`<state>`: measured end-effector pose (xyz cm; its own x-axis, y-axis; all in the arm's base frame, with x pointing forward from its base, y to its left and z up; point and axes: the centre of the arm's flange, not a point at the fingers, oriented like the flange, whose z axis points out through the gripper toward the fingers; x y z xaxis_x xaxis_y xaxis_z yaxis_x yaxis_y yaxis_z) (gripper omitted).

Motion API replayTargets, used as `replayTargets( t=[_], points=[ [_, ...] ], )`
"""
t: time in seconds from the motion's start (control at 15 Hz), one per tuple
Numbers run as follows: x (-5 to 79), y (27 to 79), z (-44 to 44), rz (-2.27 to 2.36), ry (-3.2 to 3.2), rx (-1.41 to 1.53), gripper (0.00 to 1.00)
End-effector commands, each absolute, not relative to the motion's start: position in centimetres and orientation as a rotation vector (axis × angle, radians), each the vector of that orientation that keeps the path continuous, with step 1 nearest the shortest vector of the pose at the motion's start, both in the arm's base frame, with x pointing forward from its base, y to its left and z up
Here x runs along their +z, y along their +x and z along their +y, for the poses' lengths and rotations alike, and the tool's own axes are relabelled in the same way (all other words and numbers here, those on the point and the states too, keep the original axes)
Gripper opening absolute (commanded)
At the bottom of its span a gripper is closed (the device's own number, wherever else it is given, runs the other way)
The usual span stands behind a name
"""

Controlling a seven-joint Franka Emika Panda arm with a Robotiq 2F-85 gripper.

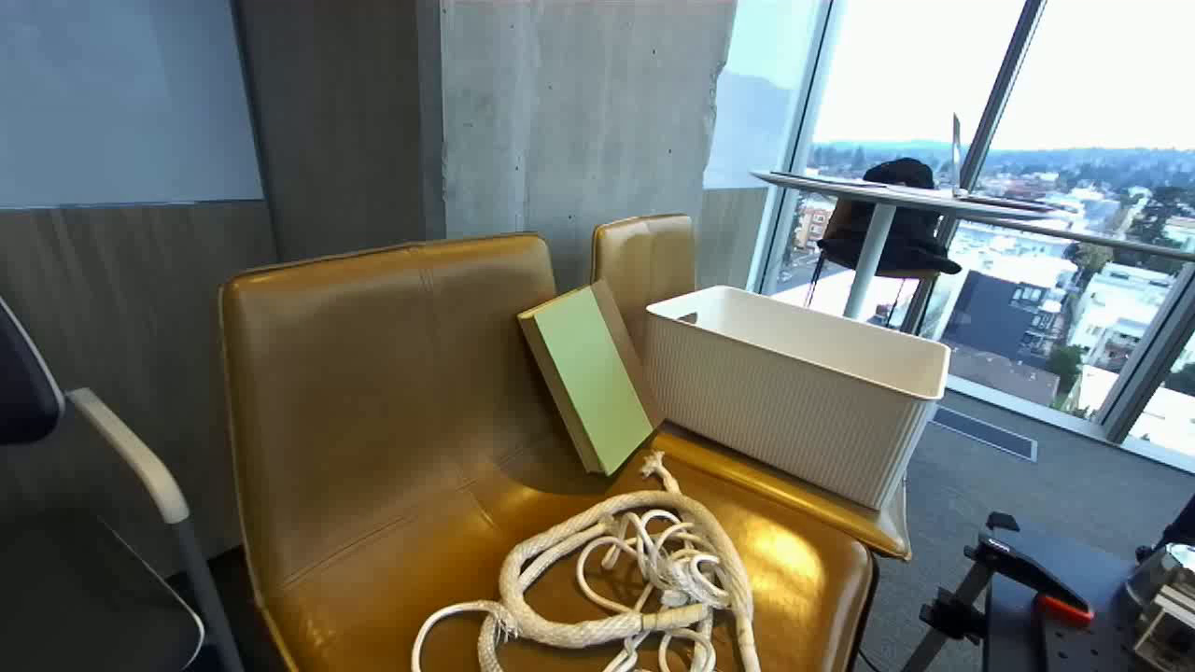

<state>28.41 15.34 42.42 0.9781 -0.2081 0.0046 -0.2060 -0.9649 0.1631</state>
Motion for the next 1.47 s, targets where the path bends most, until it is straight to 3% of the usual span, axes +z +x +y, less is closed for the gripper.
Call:
replayTargets(
  t=[0.0,0.53,1.4],
  points=[
    [42.4,28.4,15.3,-0.312,2.962,-0.019,1.00],
    [40.2,34.2,17.4,-0.226,2.996,0.143,1.00],
    [26.7,56.3,10.0,-0.416,2.993,0.260,1.00]
  ],
)
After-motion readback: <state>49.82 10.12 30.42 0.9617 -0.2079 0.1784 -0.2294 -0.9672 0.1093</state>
